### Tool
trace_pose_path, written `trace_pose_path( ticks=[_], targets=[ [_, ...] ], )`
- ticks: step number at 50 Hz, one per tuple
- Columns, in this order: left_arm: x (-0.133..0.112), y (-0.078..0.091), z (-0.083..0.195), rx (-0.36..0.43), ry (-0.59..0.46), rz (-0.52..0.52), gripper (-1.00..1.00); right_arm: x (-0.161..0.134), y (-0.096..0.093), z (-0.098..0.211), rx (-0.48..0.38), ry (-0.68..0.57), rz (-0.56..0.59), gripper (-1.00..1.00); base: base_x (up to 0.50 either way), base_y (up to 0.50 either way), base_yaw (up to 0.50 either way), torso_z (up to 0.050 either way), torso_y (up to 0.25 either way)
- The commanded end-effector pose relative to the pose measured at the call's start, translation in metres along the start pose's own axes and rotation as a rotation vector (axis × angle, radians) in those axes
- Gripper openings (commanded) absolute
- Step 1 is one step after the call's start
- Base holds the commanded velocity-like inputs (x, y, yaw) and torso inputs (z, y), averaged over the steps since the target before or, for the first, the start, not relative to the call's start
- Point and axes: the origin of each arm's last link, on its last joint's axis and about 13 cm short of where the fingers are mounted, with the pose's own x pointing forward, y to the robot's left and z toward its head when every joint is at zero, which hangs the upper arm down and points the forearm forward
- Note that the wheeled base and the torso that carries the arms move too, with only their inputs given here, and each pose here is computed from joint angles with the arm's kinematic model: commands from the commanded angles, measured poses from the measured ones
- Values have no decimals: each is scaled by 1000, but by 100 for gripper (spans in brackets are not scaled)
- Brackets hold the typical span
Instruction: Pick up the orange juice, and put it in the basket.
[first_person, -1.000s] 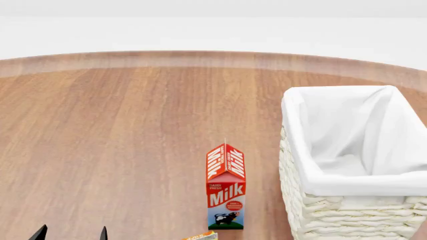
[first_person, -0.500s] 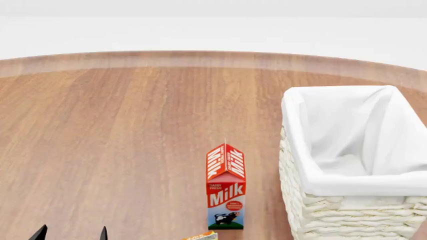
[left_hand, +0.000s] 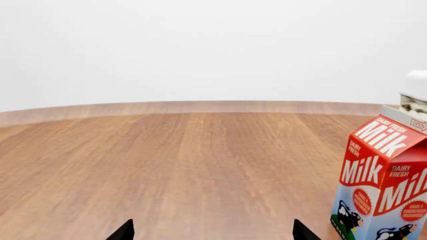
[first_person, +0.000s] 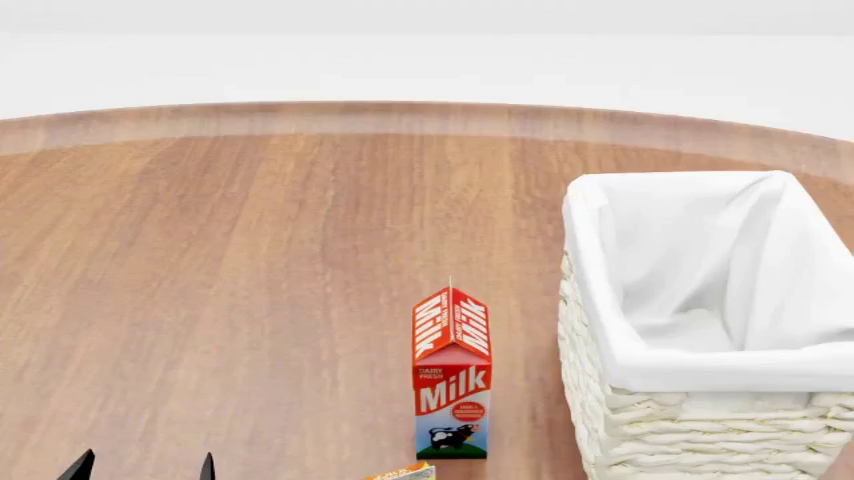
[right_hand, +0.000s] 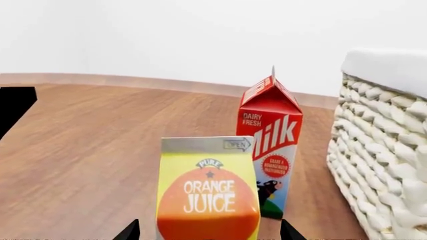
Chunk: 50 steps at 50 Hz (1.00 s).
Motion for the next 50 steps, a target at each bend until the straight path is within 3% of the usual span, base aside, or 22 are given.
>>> trace_pose_path(
  ticks=[1,50],
  targets=[
    [0,0,0,0,0,0,100,5,1,-5,-2,15,3,100,0,0,0,0,0],
    [0,0,0,0,0,0,100,21,1,-12,-14,42,-4,100,0,0,0,0,0]
  ],
)
